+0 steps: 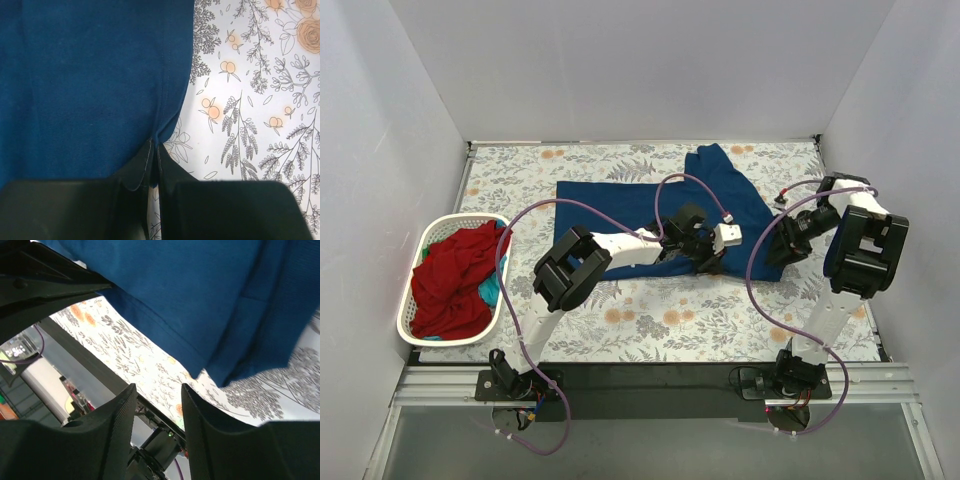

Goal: Fold and stack the t-shirts
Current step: Fold the tshirt

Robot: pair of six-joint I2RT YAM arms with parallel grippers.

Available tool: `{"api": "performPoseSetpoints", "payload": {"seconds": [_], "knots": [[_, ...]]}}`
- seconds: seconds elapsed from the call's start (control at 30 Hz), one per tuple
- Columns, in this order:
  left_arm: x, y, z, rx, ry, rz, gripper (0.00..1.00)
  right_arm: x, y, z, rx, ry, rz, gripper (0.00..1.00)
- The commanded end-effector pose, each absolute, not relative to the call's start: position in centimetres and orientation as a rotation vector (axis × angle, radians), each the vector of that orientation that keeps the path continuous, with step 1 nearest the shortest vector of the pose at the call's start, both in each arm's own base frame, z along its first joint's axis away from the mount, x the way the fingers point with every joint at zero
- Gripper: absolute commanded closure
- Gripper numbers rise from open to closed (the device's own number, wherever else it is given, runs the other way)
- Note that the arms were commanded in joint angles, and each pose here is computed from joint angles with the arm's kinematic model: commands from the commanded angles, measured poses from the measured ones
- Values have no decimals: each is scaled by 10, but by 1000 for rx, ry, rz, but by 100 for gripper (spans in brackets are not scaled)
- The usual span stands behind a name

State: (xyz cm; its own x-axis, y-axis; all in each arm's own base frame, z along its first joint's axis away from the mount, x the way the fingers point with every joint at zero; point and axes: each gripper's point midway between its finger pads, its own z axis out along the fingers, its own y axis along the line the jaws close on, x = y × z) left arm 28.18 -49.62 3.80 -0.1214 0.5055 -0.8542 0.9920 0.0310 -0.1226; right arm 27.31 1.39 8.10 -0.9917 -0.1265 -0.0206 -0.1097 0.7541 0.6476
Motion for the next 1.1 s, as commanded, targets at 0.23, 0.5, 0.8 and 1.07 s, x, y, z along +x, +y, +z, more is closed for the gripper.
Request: {"api": "performPoseSetpoints", "payload": {"seconds": [0.23, 0.5, 0.8, 1.07], "knots": [[289, -503, 73, 1481, 1659, -1039, 100, 269, 21, 62, 185, -2860, -1019, 48], [291, -501, 72, 1480, 1660, -1039, 100, 265, 9, 51, 198, -2887, -889, 48], [291, -501, 72, 1479, 1668, -1041, 100, 266, 16, 44, 173, -2861, -927, 51], [287, -494, 65, 1503, 1692, -1024, 81, 270, 24, 43, 161, -2843, -981, 71]]}}
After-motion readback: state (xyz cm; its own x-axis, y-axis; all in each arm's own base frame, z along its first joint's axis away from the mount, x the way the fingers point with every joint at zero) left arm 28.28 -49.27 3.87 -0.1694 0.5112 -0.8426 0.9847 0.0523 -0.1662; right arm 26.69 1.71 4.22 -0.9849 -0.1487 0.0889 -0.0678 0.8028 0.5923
